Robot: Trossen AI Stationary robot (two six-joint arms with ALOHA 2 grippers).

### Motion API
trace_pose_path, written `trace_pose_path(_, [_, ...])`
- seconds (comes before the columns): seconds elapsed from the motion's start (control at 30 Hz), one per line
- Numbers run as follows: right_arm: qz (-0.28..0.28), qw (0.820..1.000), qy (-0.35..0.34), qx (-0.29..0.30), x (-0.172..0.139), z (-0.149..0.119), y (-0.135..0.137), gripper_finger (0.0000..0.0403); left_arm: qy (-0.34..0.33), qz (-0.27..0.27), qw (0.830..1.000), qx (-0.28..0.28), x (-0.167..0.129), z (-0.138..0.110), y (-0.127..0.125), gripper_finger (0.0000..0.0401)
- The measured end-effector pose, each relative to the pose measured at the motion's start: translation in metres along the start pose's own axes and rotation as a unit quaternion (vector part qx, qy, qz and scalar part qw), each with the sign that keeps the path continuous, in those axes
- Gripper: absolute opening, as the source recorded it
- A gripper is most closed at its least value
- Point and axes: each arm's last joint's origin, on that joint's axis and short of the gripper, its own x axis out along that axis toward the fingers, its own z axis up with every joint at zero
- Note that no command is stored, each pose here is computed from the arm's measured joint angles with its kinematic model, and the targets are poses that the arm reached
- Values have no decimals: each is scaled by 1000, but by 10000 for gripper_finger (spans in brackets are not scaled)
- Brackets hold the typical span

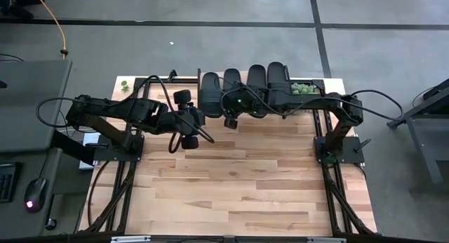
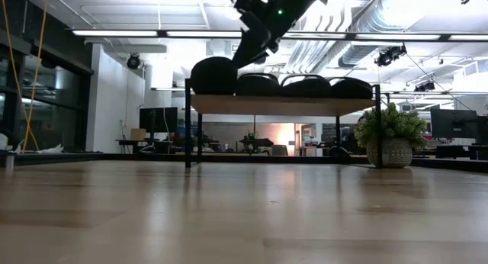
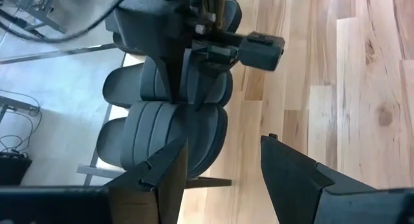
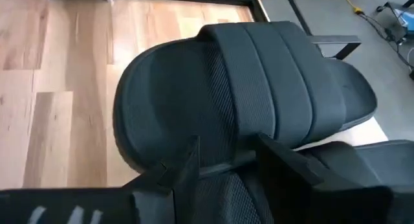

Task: Pick and place slides into the shelf
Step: Adjust the black slippers on the shelf

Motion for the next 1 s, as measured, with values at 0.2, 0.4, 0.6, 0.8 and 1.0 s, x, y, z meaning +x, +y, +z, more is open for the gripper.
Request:
trace_pose_path(0.2, [1, 1000, 21, 5, 11, -5, 1, 142, 5, 0, 1000, -1, 0, -1, 0, 177])
trace_pose_path(0.4, [0, 1000, 24, 15, 12, -6, 1, 142, 1, -5, 1000, 1, -2, -1, -4, 177])
trace_pose_path(0.6, [2, 999, 39, 15, 12, -9, 2, 142, -3, -9, 1000, 6, -5, -1, -8, 177])
trace_pose_path(0.8, [3, 999, 45, 15, 13, -11, 2, 142, -5, -5, 1000, 7, -7, -1, -10, 177])
trace_pose_path(1.0, [-2, 999, 32, 11, 12, -9, 2, 142, 2, -3, 1000, 10, -7, -2, -10, 177])
